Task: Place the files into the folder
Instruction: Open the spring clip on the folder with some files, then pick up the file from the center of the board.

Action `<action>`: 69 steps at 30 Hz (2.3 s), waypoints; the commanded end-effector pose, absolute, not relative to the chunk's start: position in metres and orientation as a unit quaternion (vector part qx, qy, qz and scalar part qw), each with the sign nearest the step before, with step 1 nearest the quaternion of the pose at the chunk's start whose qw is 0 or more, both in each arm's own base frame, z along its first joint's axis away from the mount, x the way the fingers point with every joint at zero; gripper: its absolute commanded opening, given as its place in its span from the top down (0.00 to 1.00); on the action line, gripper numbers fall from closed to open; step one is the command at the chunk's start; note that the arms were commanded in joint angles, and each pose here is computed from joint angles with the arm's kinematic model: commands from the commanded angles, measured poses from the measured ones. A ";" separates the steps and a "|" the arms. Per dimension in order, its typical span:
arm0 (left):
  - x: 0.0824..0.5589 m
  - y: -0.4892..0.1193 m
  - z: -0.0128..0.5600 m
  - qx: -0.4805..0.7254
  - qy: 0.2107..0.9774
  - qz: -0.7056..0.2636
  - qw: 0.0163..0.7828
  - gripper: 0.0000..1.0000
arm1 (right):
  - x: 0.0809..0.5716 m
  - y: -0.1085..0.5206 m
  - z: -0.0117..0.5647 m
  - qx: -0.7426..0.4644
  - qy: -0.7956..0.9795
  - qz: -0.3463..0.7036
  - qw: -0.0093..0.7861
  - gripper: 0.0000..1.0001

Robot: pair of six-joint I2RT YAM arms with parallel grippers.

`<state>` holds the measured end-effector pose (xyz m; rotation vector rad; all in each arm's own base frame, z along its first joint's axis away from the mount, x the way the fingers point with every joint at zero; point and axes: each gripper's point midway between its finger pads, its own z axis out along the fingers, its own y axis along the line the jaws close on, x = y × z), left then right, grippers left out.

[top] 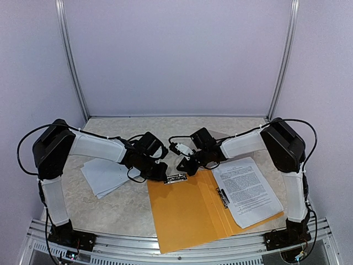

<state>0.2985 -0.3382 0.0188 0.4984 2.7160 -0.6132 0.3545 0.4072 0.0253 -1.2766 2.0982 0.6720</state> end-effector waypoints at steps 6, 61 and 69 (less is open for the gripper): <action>0.230 -0.302 -0.022 0.182 0.969 -0.166 0.006 1.00 | 0.337 0.340 -0.061 -0.451 0.859 0.147 0.194 1.00; 0.336 -0.308 0.159 0.181 0.904 -0.256 0.292 0.01 | 0.331 0.374 0.117 -0.407 0.790 0.224 0.400 0.32; 0.331 -0.208 0.179 0.026 0.905 -0.139 0.401 0.01 | 0.336 0.446 0.111 -0.407 0.799 0.205 0.393 0.32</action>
